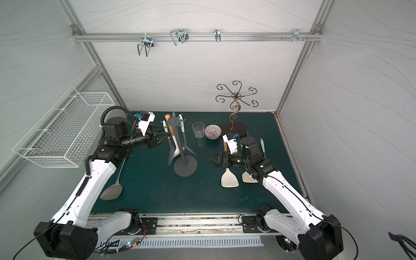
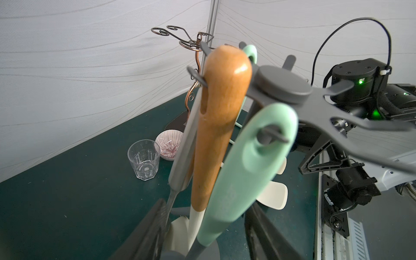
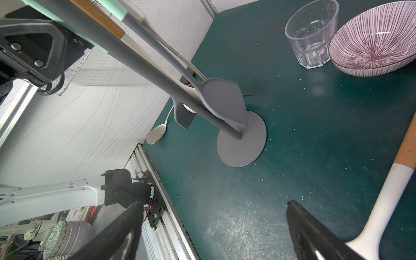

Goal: Take the spatula off the kitchen utensil rack
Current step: Take off the spatula from the rack.

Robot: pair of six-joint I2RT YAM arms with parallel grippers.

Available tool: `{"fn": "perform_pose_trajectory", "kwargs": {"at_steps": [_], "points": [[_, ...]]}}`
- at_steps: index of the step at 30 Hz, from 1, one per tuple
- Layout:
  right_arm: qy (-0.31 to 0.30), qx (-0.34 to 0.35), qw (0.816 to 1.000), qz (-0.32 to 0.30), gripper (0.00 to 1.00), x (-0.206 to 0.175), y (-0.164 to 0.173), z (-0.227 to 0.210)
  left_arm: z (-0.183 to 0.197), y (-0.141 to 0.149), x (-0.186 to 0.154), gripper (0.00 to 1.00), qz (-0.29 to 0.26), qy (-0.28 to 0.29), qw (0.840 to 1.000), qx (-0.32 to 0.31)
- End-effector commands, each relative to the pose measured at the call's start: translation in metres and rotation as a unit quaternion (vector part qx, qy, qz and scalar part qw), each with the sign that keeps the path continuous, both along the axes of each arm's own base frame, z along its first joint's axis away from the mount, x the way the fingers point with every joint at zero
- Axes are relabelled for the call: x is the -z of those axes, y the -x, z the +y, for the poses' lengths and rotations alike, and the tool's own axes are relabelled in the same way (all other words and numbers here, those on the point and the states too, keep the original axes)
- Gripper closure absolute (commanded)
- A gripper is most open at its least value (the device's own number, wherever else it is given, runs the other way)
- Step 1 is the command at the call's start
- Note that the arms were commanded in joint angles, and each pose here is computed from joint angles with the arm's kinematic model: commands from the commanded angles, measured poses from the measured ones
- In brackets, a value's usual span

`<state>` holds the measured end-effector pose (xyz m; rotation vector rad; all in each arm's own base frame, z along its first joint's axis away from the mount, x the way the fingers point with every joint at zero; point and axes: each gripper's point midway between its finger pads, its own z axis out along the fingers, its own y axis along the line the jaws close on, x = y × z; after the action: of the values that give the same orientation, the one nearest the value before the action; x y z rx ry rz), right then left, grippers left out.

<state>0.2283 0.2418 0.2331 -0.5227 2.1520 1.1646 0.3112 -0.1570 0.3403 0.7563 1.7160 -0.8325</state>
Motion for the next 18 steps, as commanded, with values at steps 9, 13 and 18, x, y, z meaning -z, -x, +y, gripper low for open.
{"fn": "perform_pose_trajectory", "kwargs": {"at_steps": [9, 13, 18], "points": [[-0.004, -0.008, 1.0, -0.006, 0.01, -0.0043, -0.0035, 0.0025, -0.0003, -0.0025, -0.0163, 0.44, -0.024, 0.028, 0.999, 0.03], [-0.006, -0.007, 1.0, -0.003, 0.01, -0.0033, -0.005, 0.0035, -0.0016, -0.0018, -0.0155, 0.47, -0.019, 0.031, 0.999, 0.036], [-0.006, -0.009, 1.0, 0.002, 0.01, -0.0009, -0.0075, 0.0056, -0.0027, 0.0021, -0.0149, 0.5, -0.012, 0.033, 0.998, 0.043]]}}
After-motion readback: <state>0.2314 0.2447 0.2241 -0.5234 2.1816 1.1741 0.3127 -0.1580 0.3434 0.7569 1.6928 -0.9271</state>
